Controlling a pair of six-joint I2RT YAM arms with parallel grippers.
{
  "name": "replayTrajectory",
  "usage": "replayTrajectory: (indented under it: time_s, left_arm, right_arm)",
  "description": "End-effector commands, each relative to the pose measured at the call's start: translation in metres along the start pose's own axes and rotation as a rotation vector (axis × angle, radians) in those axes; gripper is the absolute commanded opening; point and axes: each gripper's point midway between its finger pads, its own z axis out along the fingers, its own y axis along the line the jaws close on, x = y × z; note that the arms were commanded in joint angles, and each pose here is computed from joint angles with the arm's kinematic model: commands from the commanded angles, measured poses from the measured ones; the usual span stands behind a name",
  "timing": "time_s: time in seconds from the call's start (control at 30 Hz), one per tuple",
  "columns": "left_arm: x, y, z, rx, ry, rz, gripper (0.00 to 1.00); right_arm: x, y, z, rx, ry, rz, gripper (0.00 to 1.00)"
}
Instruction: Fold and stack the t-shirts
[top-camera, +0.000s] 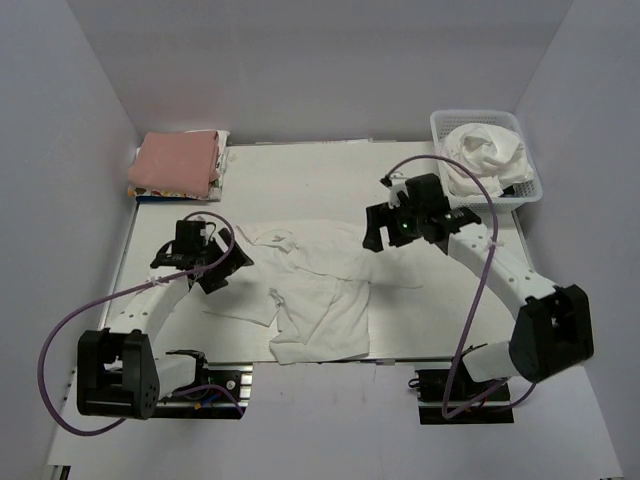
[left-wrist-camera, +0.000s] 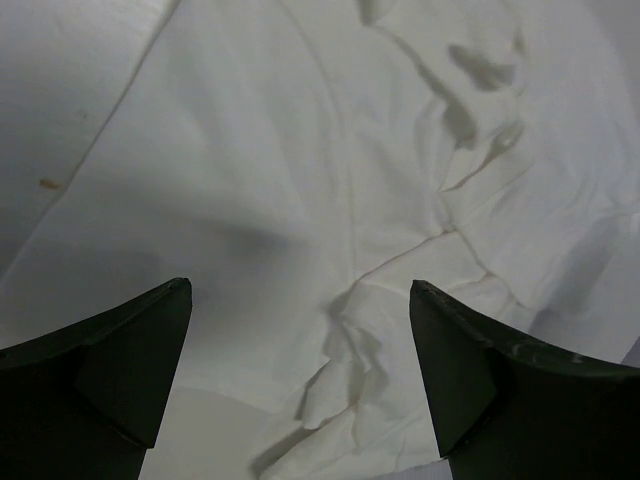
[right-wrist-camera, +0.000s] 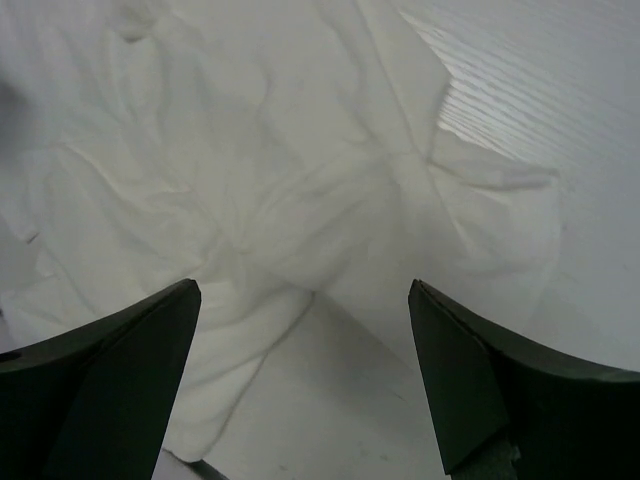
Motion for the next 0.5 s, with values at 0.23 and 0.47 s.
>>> replayTrajectory:
  time_s: [0.23, 0.47]
  left_arm:
    - [0.038, 0.069, 0.007, -0.375, 0.13, -0.169, 1.0]
    - [0.051, 0.092, 0.001, -0.499, 0.138, -0.262, 1.0]
  right_arm:
    - [0.035, -0.088, 0.02, 0.439, -0.086, 0.187, 0.9]
    - [0.036, -0.099, 0.041, 0.465, -0.059, 0.225, 0.9]
